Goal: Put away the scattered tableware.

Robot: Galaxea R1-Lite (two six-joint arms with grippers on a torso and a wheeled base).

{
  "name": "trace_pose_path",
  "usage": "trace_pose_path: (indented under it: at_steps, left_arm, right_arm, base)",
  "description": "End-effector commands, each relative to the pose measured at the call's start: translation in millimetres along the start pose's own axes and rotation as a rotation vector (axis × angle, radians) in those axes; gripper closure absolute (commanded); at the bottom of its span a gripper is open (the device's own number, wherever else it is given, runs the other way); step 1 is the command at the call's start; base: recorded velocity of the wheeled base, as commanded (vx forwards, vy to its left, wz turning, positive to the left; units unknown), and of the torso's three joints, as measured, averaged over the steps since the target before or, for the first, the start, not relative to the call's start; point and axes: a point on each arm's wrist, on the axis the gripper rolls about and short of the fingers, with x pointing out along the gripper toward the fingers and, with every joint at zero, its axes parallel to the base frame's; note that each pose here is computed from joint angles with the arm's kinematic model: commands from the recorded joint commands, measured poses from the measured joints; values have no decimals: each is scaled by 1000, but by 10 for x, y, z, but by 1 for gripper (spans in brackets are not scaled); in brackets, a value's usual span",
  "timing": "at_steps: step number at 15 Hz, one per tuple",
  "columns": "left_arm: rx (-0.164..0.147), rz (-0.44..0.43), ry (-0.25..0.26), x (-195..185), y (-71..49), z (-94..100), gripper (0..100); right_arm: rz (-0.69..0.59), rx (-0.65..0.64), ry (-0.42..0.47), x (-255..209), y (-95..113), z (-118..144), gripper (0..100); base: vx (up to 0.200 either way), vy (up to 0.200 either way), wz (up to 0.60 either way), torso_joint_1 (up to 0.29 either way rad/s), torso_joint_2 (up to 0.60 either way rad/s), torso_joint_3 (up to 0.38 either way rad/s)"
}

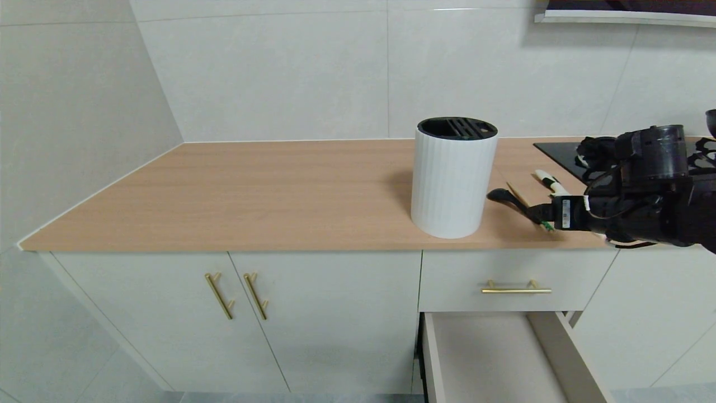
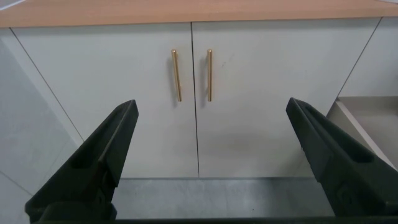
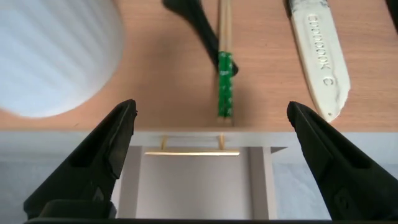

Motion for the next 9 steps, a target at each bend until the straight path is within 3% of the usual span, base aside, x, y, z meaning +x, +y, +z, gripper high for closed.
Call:
trace_pose_path:
  at_steps: [1, 9]
  left_arm:
    - [0, 0, 0, 0, 0, 0, 0]
    - [0, 0, 0, 0, 0, 0, 0]
  right_arm:
    - [-20, 0, 29, 266, -16, -115, 0]
    - [-65, 2, 60, 531, -69, -229, 0]
  base:
    - [0, 0, 0, 0, 0, 0]
    - [0, 0, 0, 0, 0, 0]
